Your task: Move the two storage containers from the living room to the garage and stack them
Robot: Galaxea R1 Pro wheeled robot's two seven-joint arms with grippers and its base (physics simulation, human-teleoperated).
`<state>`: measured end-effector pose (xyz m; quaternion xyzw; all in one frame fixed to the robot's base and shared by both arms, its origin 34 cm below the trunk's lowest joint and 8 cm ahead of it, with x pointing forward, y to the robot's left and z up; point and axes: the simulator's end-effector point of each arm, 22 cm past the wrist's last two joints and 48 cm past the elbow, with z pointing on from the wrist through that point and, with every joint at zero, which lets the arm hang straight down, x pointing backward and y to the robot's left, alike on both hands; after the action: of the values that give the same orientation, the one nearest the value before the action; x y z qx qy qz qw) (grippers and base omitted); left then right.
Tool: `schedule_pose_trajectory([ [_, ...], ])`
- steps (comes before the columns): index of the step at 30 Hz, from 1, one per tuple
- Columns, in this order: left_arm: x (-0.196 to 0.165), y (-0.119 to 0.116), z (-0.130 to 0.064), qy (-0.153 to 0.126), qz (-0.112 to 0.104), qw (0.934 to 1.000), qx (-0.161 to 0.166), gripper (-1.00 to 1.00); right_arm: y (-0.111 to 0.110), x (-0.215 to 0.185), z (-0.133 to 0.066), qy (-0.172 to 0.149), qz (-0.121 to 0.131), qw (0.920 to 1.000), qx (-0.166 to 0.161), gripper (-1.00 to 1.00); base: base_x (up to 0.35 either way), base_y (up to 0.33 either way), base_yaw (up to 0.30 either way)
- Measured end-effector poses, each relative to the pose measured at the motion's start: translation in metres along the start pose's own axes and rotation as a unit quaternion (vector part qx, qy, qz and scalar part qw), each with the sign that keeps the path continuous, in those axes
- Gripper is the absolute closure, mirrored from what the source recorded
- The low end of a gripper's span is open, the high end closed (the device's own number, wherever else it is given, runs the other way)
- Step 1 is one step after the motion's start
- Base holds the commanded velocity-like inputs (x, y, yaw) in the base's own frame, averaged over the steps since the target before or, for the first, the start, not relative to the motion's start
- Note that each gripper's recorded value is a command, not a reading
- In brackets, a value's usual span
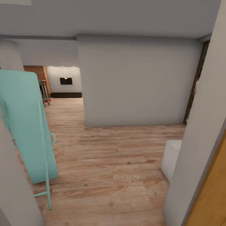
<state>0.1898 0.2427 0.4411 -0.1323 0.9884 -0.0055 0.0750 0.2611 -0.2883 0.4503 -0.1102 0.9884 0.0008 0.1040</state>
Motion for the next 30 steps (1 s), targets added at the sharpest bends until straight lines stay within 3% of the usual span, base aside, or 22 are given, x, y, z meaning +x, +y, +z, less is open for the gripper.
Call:
schedule_pose_trajectory([
  [30,-0.0002,0.0002,0.0000,-0.001,0.000,1.0000,0.000,-1.00,0.0000,0.0001,0.0000,0.000,-0.001,1.0000,0.000,-1.00,0.325,0.000,0.000],
])
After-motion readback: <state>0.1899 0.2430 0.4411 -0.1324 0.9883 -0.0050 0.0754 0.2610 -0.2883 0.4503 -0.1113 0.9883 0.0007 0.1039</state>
